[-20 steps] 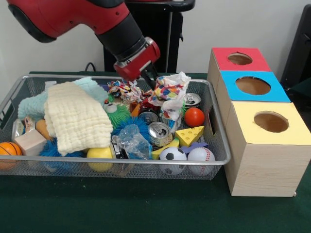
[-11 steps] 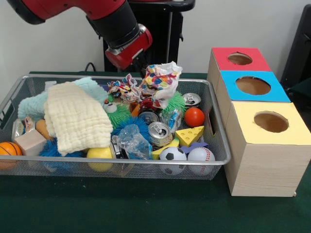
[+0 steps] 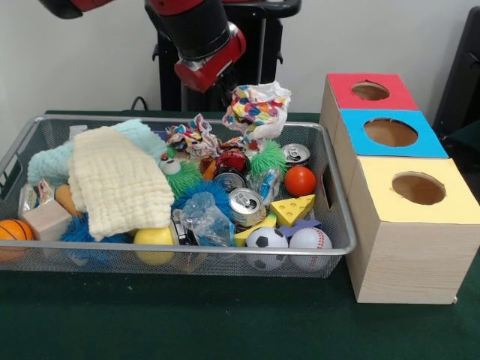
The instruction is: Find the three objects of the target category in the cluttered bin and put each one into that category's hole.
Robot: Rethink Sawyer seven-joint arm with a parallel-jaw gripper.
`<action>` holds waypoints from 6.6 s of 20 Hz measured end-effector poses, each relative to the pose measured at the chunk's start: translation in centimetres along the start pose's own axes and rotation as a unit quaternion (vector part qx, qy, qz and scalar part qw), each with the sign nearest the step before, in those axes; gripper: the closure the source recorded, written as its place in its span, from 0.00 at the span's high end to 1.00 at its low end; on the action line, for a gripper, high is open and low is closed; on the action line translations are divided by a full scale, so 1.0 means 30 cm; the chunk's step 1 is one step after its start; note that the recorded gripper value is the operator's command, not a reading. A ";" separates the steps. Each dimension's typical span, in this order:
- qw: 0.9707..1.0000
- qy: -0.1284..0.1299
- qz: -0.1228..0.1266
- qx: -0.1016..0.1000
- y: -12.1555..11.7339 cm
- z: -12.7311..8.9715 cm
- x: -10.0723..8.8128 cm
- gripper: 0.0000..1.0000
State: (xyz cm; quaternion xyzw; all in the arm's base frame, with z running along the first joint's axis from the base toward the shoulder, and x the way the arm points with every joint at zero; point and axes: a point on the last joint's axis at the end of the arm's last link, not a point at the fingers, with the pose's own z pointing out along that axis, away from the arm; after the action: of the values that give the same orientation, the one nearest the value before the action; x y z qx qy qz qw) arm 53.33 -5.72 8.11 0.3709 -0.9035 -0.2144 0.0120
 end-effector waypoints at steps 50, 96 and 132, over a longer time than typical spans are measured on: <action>0.994 0.109 0.012 0.005 -0.019 0.206 0.007 1.00; 0.982 0.108 0.060 0.141 -0.272 -0.198 0.077 1.00; 0.968 0.135 0.074 0.197 -0.572 -0.157 0.065 1.00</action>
State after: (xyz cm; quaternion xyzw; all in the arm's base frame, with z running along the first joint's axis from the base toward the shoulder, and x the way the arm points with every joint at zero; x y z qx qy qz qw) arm 64.19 -19.70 5.33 0.3232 -0.9430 0.0215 0.0759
